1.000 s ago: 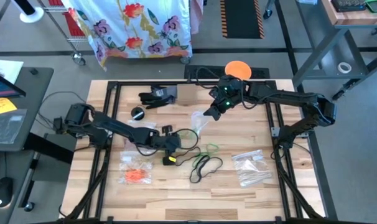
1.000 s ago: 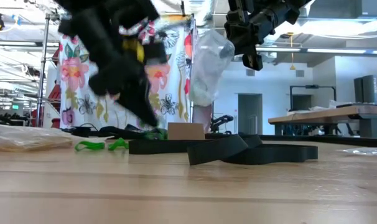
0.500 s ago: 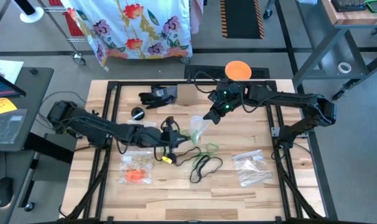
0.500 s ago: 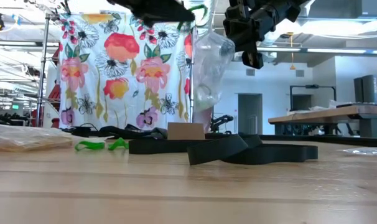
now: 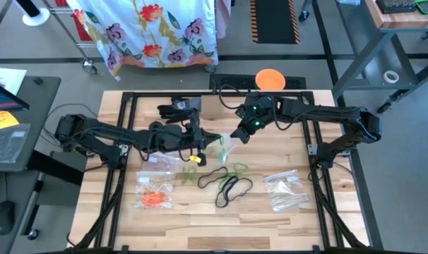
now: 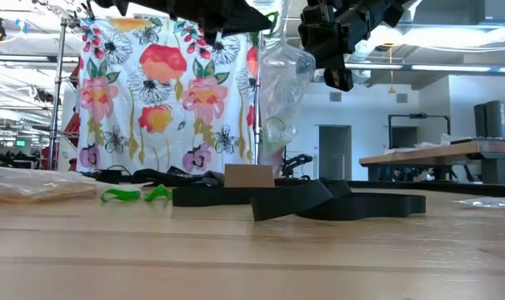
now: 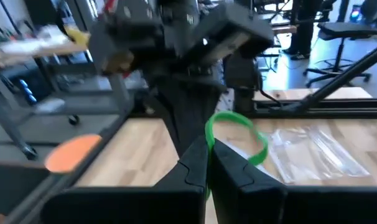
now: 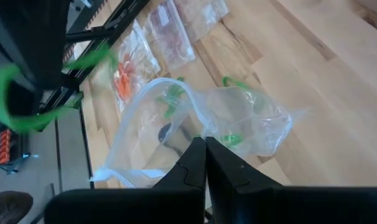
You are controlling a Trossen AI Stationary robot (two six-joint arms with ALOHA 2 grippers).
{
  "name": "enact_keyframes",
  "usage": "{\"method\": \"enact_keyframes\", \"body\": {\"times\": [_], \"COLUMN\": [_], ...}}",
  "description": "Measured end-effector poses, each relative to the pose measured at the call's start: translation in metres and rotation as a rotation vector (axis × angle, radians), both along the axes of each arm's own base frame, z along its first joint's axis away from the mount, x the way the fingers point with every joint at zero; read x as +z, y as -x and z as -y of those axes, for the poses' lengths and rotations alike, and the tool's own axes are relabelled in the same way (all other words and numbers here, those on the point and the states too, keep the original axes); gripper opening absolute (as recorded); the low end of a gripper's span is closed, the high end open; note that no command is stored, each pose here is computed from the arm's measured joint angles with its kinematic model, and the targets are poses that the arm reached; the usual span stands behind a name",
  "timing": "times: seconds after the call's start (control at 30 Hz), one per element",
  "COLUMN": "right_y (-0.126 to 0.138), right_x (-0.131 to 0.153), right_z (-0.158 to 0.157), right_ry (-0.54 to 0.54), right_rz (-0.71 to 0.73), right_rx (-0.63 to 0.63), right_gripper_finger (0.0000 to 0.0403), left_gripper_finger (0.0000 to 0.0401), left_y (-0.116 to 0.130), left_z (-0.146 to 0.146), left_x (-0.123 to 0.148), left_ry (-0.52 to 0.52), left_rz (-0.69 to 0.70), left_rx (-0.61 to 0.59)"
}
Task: Sort rubber bands
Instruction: Put the green rubber band into the transparent zip bag
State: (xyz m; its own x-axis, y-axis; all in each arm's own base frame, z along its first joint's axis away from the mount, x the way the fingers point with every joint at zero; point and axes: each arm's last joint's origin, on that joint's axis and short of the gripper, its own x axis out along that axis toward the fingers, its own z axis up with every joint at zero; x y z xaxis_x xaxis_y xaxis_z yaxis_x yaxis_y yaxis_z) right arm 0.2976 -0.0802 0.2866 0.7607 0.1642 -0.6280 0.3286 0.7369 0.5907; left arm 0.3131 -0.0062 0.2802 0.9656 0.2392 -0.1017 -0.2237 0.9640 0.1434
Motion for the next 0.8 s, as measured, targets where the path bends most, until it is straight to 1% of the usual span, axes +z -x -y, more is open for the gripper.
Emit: {"method": "enact_keyframes", "body": {"times": [0.2, 0.4, 0.53, 0.67, 0.8], "right_y": [0.0, 0.0, 0.0, 0.0, 0.0], "right_x": [0.001, 0.001, 0.0, 0.0, 0.0], "right_z": [0.002, 0.002, 0.002, 0.002, 0.002], "right_ry": [0.004, 0.006, 0.005, 0.007, 0.006], "right_rz": [0.008, 0.011, 0.008, 0.005, 0.004], "right_rx": [-0.006, -0.007, -0.006, -0.003, -0.004], "right_gripper_finger": [0.0, 0.0, 0.0, 0.0, 0.0], "left_gripper_finger": [0.0, 0.0, 0.0001, 0.0013, 0.0041], "left_y": [-0.004, -0.022, -0.031, -0.031, -0.031], "left_z": [-0.004, -0.003, -0.003, -0.002, -0.002], "left_x": [-0.004, -0.014, -0.016, -0.016, -0.017], "left_ry": [0.083, 0.09, 0.058, 0.038, 0.073], "left_rz": [0.026, 0.001, -0.013, -0.019, -0.018], "left_rx": [-0.005, -0.022, -0.024, -0.022, -0.017]}}
